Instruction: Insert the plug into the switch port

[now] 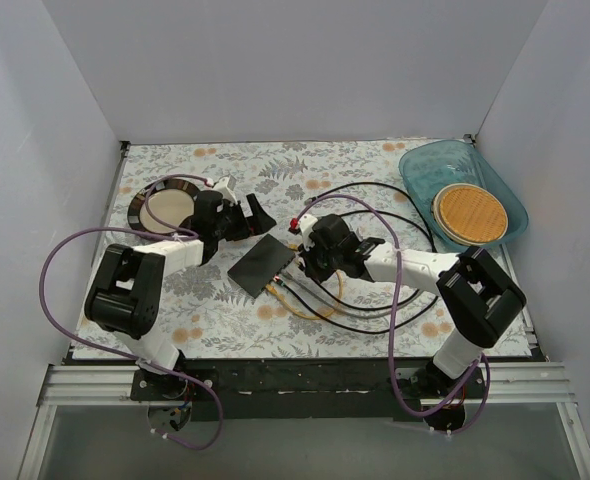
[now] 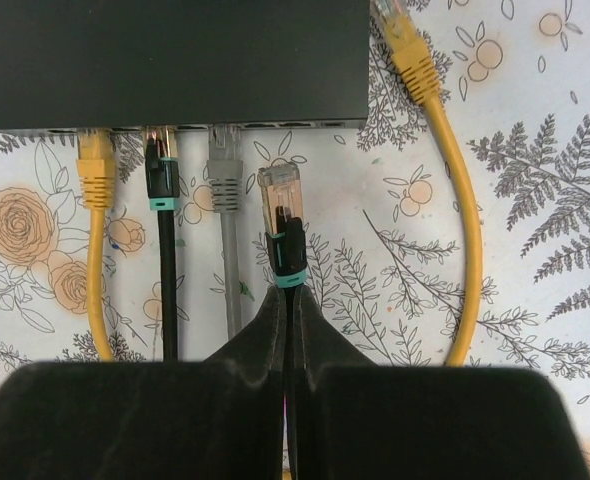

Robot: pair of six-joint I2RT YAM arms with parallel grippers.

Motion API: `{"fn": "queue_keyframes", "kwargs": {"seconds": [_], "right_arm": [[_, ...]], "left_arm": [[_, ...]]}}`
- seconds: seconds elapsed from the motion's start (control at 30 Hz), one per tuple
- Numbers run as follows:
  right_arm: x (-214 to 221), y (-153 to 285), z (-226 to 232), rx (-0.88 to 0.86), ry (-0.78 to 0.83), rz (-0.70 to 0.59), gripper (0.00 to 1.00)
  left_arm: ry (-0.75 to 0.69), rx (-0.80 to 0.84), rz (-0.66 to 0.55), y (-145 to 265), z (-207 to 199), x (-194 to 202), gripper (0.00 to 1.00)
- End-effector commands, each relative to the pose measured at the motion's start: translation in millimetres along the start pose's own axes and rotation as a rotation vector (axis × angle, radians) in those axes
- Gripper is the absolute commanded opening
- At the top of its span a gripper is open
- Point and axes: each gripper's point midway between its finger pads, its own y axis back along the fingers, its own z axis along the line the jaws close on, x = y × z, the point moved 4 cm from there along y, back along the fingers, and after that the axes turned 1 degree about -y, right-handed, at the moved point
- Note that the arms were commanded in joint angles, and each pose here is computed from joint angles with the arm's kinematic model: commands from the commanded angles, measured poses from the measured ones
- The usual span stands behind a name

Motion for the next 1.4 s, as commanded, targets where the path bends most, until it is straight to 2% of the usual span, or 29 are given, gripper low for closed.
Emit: {"fn": "queue_keyframes", "kwargs": {"seconds": [0.0,0.3,1.0,1.37], "right_arm": [[5,-2,2,-0.012,-0.018,0.019,0.01],[16,-11,1,-0.016,-0.047,0.063,0.01],[11,-24,2,0.002,-0.079,0.113,0.01],[2,-31,3,0.131,-0.06,0.095,0.01]], "left_arm": [[-0.015,0.043,0.027,-3,-7,-4,0.98],[-0.008,0.032,0.07,-11,0,5,0.97],[-0.011,0.034,0.154,-21,12,25,0.83],[-0.002,0.048,0.178,-23,12,31,0.8]]}}
